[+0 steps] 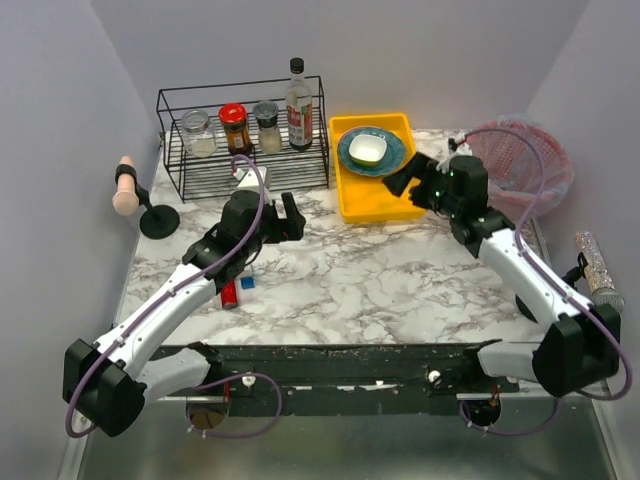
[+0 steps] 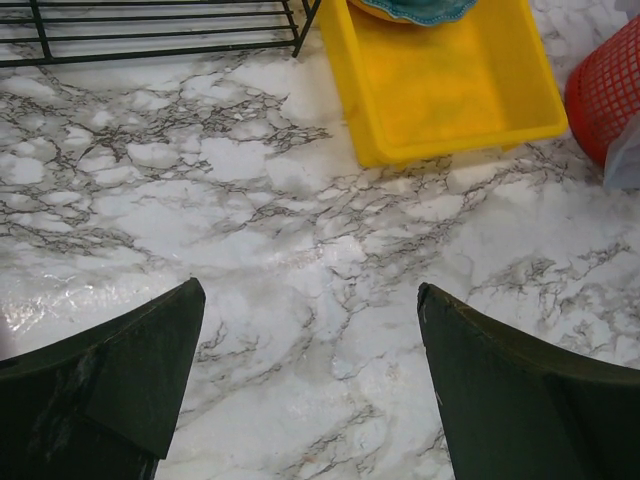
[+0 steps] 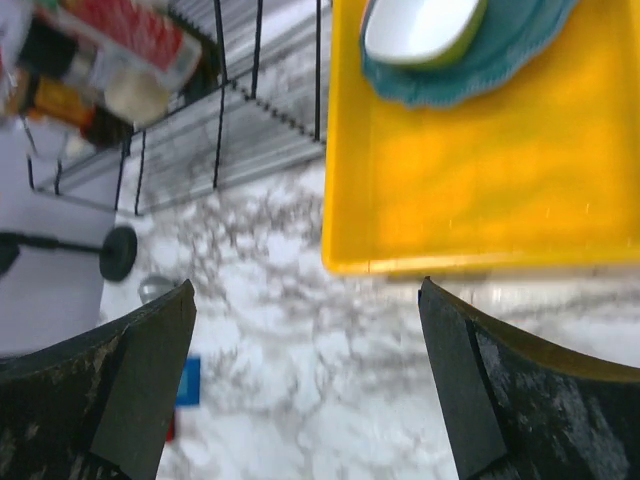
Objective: Clear the kitchen counter
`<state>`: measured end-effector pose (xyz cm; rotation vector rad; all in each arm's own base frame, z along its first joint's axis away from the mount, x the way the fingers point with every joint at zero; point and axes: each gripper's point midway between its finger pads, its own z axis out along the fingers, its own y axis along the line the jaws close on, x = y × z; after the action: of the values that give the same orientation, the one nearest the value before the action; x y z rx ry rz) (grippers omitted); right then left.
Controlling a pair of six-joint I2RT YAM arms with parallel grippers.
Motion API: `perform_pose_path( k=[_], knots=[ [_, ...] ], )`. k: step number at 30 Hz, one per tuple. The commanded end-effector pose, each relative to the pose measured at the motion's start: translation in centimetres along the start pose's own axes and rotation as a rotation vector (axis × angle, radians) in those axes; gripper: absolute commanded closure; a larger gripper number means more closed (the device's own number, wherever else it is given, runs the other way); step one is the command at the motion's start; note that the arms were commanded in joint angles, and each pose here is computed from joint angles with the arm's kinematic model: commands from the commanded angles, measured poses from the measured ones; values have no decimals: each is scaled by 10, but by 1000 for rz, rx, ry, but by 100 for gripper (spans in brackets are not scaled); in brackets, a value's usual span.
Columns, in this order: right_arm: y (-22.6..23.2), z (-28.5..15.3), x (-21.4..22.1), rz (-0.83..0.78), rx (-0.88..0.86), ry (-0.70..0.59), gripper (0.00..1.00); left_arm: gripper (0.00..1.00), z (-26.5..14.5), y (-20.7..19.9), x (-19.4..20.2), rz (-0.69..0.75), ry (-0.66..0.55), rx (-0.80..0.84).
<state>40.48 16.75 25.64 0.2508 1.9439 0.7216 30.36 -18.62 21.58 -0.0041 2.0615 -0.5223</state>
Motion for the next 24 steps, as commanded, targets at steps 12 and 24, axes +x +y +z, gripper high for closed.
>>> perform_pose_path(
  k=[12,24],
  knots=[
    [-69,-104,120,-20,22,-30,0,1,10,28,9,-82,-99,-84],
    [-100,-110,147,-45,44,-74,0,1,-16,51,12,-100,-160,-153]
  ],
)
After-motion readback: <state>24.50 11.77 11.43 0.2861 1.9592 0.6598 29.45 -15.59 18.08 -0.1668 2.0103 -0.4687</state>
